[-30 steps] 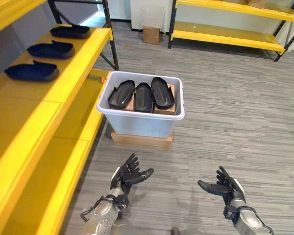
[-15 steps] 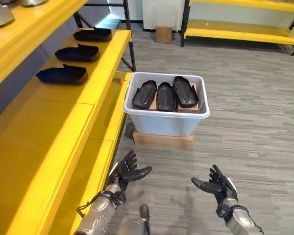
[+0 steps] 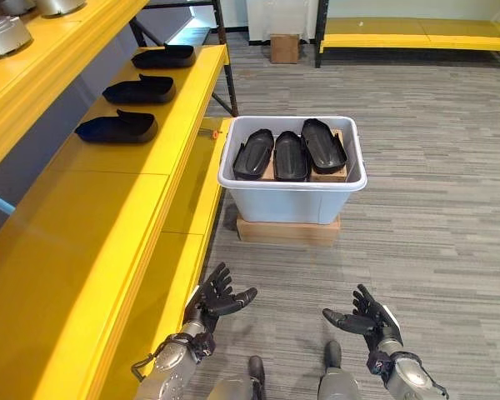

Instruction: Move parts from the plastic box to the shelf.

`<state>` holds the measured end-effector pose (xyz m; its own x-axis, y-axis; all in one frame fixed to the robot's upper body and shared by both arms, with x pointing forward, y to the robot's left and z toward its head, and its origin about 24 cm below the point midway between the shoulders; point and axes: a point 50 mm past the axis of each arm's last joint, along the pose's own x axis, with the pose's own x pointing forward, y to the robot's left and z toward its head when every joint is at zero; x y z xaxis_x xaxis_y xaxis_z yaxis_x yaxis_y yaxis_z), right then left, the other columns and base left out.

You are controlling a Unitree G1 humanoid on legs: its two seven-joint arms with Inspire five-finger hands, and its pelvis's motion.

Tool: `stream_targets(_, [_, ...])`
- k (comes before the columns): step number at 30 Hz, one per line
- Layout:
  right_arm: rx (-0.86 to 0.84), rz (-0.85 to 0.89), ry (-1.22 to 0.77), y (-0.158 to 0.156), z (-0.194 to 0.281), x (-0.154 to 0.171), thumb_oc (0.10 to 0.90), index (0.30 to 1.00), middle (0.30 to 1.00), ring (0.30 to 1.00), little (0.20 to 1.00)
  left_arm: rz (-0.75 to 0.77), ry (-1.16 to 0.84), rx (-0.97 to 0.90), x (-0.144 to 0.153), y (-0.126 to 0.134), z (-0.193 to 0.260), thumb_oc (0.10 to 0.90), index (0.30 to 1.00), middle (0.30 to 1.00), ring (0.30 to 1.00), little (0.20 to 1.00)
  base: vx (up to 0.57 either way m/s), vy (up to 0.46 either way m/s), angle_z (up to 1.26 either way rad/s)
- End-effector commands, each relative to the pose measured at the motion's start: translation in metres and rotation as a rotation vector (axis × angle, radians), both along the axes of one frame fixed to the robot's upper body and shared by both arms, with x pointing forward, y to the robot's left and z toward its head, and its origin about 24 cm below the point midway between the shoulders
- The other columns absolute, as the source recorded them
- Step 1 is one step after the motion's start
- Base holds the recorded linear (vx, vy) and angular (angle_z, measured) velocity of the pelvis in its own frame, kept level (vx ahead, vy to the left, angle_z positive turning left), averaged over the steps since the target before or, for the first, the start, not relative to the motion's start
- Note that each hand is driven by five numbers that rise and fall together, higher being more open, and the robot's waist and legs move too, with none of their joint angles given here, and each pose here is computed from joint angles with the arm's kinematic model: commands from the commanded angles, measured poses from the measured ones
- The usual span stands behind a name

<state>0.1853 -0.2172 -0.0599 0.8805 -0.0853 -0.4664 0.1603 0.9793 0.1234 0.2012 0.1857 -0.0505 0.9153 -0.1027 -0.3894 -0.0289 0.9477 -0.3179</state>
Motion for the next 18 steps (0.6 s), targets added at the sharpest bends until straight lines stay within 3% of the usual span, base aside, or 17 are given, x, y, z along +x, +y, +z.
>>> stream_targets(1, [-0.049, 0.006, -0.186, -0.009, 0.031, 0.025, 0.9, 1.0, 1.0, 1.0, 1.0, -0.011, -0.24, -0.029, 0.027, -0.002, 0.042, 0.9, 1.0, 1.0, 1.0, 1.0, 0.11, -0.089, 0.04])
stream_targets(9, [-0.061, 0.017, -0.181, -0.012, 0.03, 0.024, 0.9, 1.0, 1.0, 1.0, 1.0, 0.0, -0.249, -0.045, 0.028, -0.001, 0.045, 0.9, 1.0, 1.0, 1.0, 1.0, 0.11, -0.093, 0.07])
stream_targets(14, [-0.055, 0.027, -0.2, -0.013, 0.035, 0.023, 0.9, 1.0, 1.0, 1.0, 1.0, 0.013, -0.254, -0.085, 0.032, -0.007, 0.047, 0.9, 1.0, 1.0, 1.0, 1.0, 0.15, -0.301, 0.23])
stream_targets(18, [-0.089, -0.006, -0.192, -0.02, 0.033, 0.018, 0.9, 1.0, 1.0, 1.0, 1.0, 0.014, -0.211, -0.074, 0.027, -0.007, 0.038, 0.9, 1.0, 1.0, 1.0, 1.0, 0.43, 0.111, -0.1])
